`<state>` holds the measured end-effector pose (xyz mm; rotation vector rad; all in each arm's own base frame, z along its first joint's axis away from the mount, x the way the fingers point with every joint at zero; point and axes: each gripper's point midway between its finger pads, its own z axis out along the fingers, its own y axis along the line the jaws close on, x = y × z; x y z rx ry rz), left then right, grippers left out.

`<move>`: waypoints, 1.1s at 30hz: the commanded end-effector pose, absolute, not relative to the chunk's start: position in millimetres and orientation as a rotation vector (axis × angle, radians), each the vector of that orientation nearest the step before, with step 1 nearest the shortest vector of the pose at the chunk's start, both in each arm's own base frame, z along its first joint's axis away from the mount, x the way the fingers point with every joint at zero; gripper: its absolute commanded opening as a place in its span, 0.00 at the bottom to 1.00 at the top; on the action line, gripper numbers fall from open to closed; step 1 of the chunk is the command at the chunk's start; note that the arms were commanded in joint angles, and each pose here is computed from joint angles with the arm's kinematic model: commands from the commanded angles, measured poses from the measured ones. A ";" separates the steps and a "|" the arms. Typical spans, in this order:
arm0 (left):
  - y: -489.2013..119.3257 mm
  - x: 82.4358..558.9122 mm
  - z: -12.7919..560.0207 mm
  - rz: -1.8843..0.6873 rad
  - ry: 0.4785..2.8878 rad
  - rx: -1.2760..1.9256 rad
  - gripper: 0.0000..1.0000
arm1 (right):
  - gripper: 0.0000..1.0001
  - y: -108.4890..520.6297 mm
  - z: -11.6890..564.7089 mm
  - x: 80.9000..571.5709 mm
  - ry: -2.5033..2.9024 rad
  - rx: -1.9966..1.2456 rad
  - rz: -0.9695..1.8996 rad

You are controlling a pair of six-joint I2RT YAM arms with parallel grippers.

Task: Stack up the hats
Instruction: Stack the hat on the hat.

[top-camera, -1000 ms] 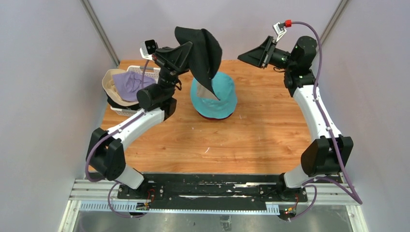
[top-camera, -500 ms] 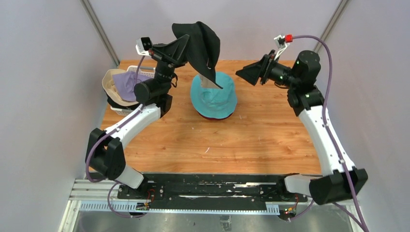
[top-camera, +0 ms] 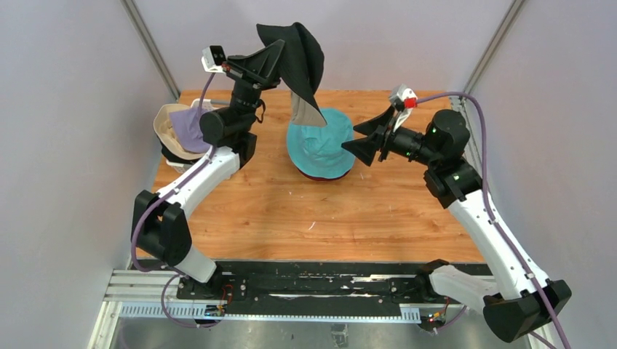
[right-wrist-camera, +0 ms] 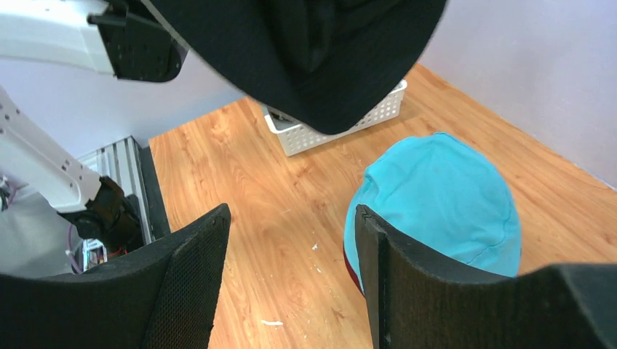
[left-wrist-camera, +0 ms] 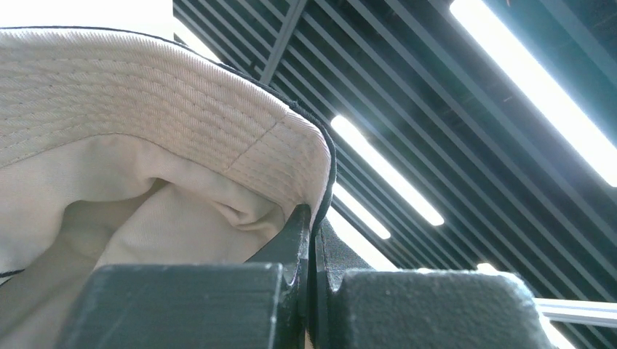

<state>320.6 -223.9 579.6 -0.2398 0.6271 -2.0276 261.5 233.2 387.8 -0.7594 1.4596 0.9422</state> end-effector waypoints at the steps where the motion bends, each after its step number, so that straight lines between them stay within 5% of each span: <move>1: -223.0 317.8 589.4 -2.044 0.605 -0.203 0.00 | 0.63 244.4 383.8 257.7 1.371 -0.838 0.884; 33: -223.7 315.9 579.3 -2.163 0.572 -0.199 0.00 | 0.58 329.0 406.5 290.2 1.135 -0.997 0.844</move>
